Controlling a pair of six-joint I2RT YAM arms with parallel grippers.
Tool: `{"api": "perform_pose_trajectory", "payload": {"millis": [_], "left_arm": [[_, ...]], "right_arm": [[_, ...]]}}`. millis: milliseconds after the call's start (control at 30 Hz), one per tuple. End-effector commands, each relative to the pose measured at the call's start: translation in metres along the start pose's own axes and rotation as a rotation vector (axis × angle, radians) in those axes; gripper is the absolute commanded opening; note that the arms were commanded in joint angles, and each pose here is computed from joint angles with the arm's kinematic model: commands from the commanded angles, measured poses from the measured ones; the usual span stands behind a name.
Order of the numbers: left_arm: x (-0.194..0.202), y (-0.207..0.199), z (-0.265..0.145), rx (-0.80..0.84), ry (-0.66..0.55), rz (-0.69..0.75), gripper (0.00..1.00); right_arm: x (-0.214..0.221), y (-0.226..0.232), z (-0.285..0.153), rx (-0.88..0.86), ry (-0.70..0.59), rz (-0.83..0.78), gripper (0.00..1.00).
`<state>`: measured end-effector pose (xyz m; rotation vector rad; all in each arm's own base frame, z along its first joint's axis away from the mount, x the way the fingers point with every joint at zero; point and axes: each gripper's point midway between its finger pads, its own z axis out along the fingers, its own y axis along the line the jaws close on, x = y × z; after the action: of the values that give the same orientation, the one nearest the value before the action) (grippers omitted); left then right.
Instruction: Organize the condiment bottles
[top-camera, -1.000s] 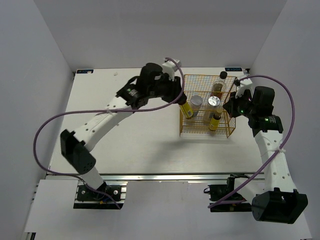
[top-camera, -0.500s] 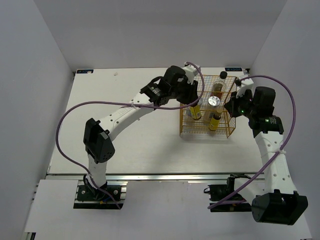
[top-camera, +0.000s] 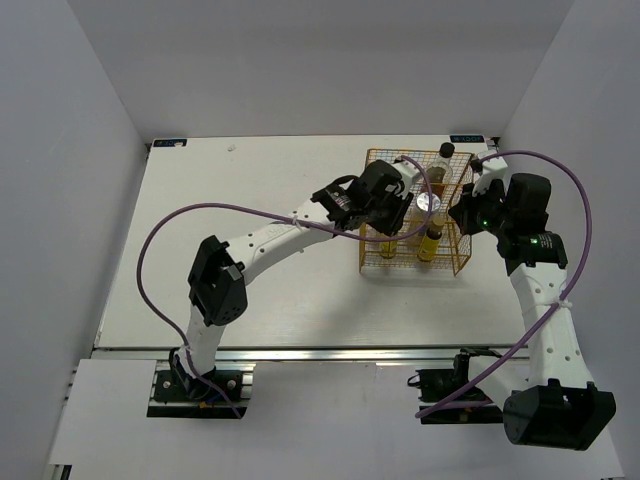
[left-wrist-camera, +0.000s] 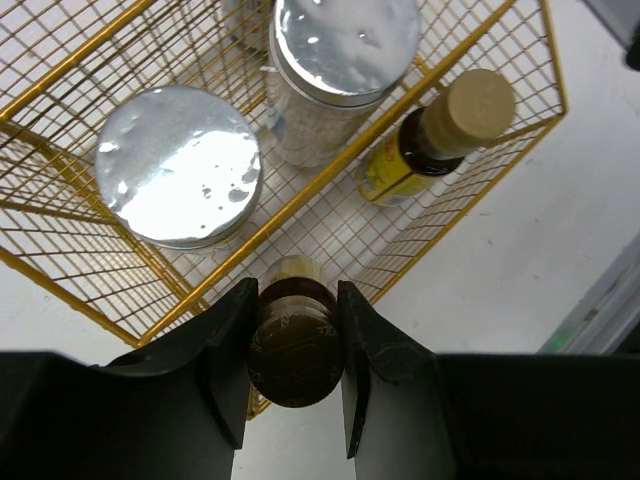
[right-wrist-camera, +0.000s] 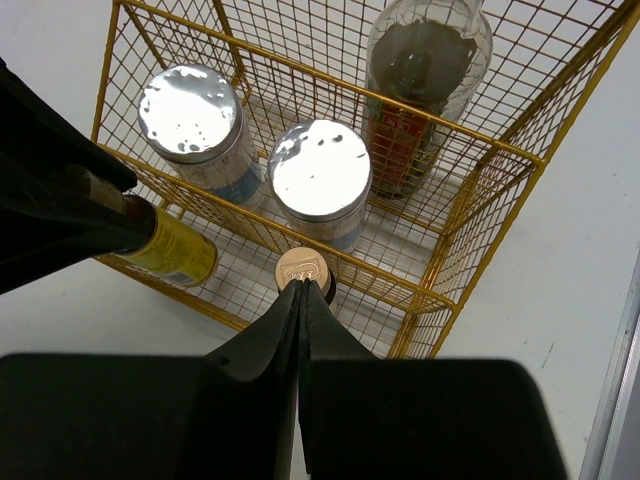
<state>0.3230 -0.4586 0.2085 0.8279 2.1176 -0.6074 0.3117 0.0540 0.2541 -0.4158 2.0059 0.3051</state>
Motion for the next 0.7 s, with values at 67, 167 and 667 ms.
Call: {"api": "perform_pose_trajectory", "payload": {"millis": [67,167,667], "left_arm": [[-0.021,0.007,-0.009,-0.070,-0.069,0.035,0.00],[-0.011,0.009,0.001,-0.082,-0.040,0.040,0.02],[-0.003,0.006,0.004,-0.095,-0.027,0.037,0.70]], "right_arm": [[-0.013,-0.001,-0.003,0.011,-0.053,-0.019,0.00],[-0.011,-0.001,-0.003,0.011,-0.052,-0.018,0.00],[-0.007,-0.001,-0.003,0.013,-0.048,-0.012,0.00]]}}
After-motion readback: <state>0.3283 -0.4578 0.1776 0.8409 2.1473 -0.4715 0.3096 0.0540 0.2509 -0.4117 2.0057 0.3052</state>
